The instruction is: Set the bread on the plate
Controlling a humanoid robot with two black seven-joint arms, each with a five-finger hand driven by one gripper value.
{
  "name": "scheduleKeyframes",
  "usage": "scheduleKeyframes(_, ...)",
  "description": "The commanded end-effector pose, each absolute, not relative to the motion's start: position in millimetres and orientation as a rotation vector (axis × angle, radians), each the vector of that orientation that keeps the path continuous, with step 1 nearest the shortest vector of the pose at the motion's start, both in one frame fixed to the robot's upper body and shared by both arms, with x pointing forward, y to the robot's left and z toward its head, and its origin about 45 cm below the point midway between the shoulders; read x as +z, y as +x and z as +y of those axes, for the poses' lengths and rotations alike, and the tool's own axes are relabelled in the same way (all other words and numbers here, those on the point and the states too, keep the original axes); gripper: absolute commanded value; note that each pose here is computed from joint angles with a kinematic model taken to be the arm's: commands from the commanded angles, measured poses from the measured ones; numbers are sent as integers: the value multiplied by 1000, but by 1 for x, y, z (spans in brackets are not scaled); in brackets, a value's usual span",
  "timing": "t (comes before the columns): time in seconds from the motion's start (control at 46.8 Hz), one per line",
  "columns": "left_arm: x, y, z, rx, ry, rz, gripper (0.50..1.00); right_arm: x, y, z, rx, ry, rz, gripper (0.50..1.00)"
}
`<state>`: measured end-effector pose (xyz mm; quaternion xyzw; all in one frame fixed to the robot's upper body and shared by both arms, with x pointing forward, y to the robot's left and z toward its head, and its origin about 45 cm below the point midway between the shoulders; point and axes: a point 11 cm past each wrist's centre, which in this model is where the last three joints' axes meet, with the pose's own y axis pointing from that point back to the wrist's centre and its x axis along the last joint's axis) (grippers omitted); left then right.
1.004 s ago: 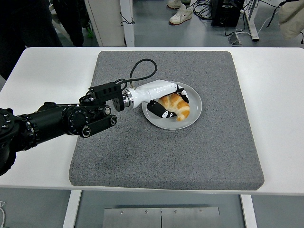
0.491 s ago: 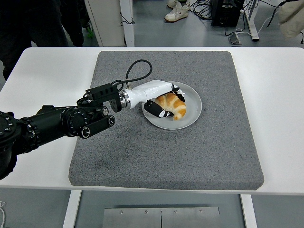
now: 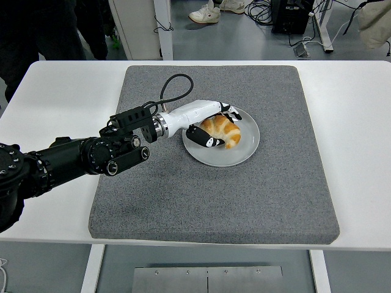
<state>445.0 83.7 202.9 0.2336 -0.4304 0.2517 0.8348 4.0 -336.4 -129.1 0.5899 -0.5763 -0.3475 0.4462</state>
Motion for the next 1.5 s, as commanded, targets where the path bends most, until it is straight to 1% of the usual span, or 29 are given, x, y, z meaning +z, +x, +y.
scheduleKeyframes(0.0, 202, 444, 84, 533, 496, -908, 743, -129, 4, -336, -861, 1461, -1428, 1000)
scheduleKeyframes(0.321, 197, 442, 84, 533, 497, -897, 757, -129, 4, -336, -860, 1462, -1426, 1000)
scheduleKeyframes(0.406, 196, 441, 84, 532, 497, -895, 774, -129, 4, -336, -860, 1462, -1426, 1000)
scheduleKeyframes(0.513, 197, 442, 84, 534, 498, -894, 811, -129, 4, -336, -860, 1462, -1426, 1000)
scheduleKeyframes(0.705, 200, 446, 87, 585, 478, -848, 927, -129, 4, -336, -859, 1462, -1425, 1000)
scheduleKeyframes(0.769, 200, 446, 88, 594, 474, -839, 952, -129, 4, -336, -861, 1461, -1425, 1000)
scheduleKeyframes(1.004, 203, 447, 87, 607, 464, -826, 963, -129, 4, -336, -859, 1462, -1425, 1000)
scheduleKeyframes(1.368, 231, 468, 97, 802, 346, -626, 969, -129, 4, -336, -860, 1462, -1425, 1000)
scheduleKeyframes(1.474, 239, 477, 108, 882, 306, -546, 969, -129, 4, -336, -860, 1461, -1424, 1000)
